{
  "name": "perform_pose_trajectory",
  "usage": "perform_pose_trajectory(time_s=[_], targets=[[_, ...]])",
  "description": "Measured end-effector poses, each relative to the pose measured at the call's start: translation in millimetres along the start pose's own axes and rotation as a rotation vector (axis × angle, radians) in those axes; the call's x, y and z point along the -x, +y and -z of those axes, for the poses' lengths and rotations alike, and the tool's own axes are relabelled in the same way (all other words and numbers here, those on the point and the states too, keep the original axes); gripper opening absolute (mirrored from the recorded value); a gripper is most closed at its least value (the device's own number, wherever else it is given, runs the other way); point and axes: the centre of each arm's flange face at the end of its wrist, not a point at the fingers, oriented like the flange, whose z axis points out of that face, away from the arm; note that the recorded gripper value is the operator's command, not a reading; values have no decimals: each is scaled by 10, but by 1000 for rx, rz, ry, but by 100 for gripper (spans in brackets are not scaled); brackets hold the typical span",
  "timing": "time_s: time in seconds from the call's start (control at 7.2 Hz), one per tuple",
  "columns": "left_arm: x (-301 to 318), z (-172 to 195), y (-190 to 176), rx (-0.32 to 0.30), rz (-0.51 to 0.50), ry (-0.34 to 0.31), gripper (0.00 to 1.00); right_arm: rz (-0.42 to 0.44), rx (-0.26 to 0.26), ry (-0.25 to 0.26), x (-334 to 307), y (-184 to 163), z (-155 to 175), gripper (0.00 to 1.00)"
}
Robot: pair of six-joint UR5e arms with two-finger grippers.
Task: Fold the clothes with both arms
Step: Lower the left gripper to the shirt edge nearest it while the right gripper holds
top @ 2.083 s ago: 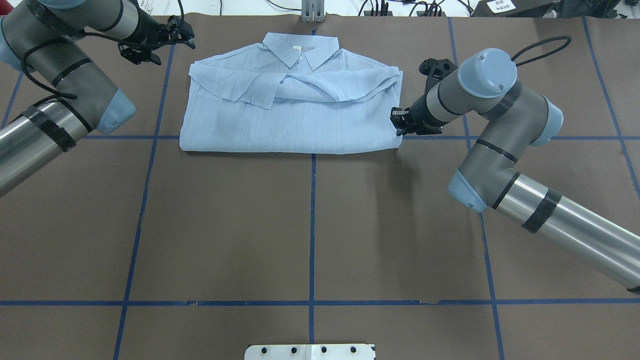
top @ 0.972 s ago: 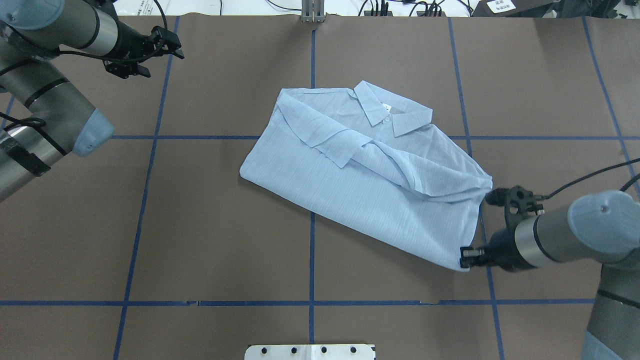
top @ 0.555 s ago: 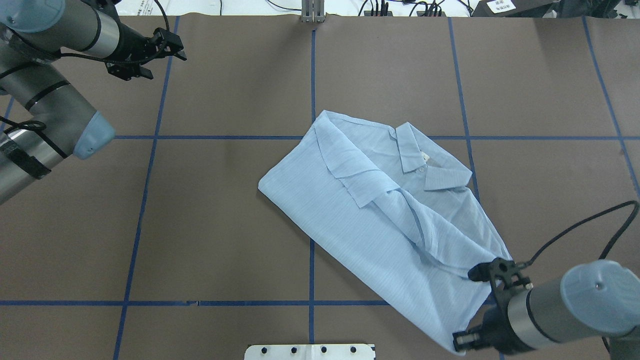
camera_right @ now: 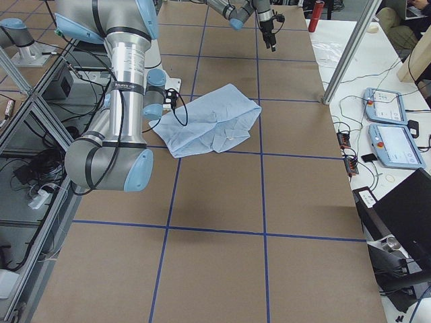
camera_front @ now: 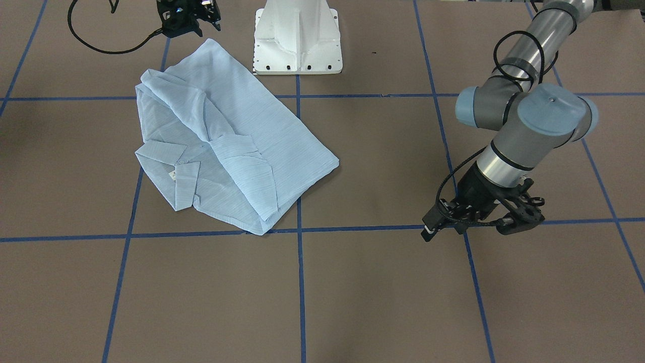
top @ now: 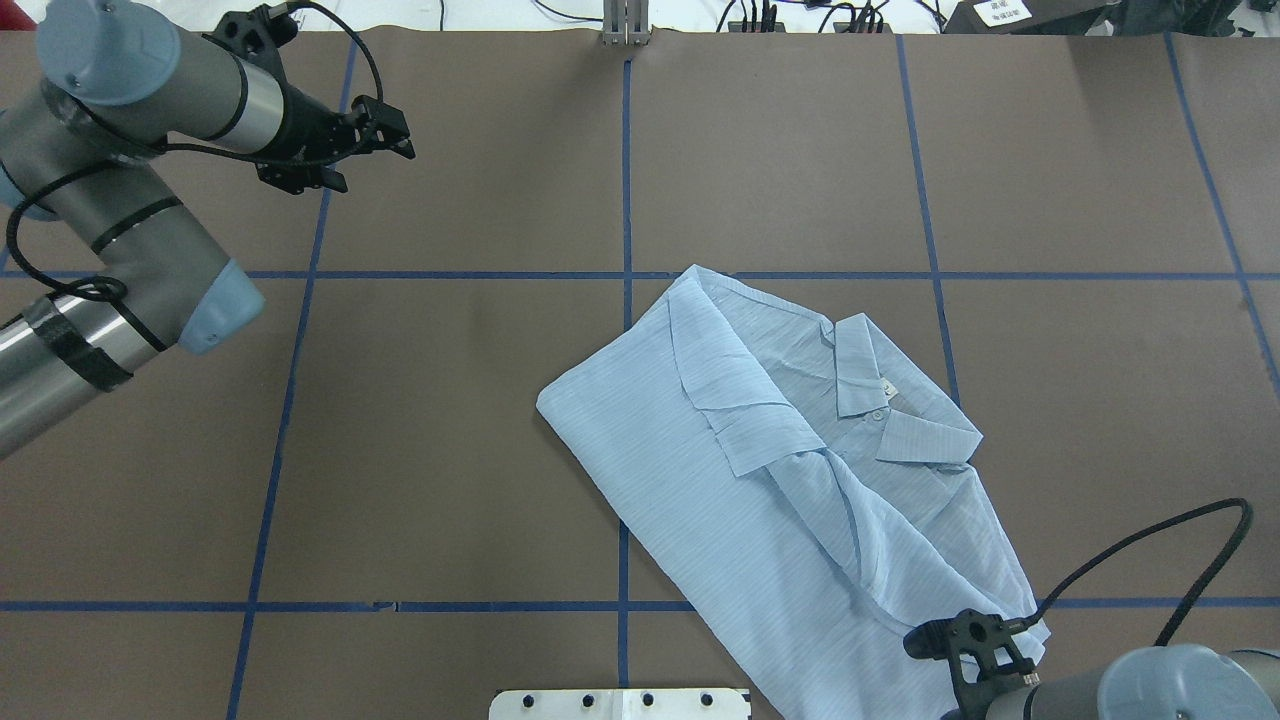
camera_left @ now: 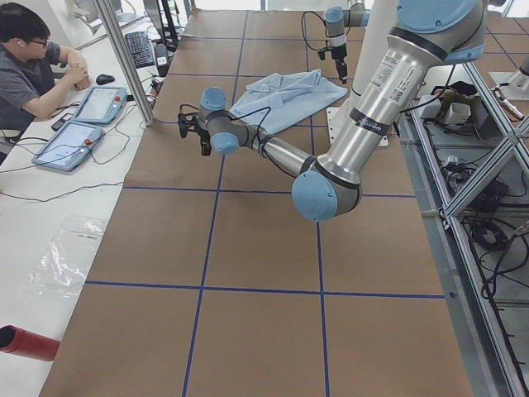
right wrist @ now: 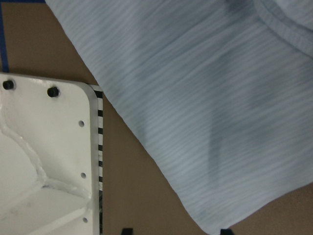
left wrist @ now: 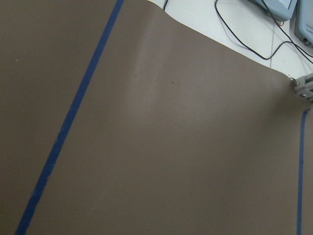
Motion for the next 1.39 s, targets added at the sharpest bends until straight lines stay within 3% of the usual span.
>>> perform_pose_trajectory(time_s=[0.28, 0.56, 0.69, 0.97, 1.39], targets=[[-384, -198, 751, 92, 38, 38, 99, -50, -171, -95, 254, -648, 412, 100], [-845, -525, 1763, 170, 139, 14, 96, -104, -332, -128, 185, -1226, 894, 100], [-1107, -658, 2213, 190, 163, -21, 93, -121, -382, -131, 127, -1395, 1054, 100], [-1222, -819, 2659, 203, 172, -78, 90, -140, -433, -127, 45, -1564, 1191, 100], [-1032, -914, 2709, 195, 173, -131, 82, -144, -446, -126, 38, -1624, 1203, 100]])
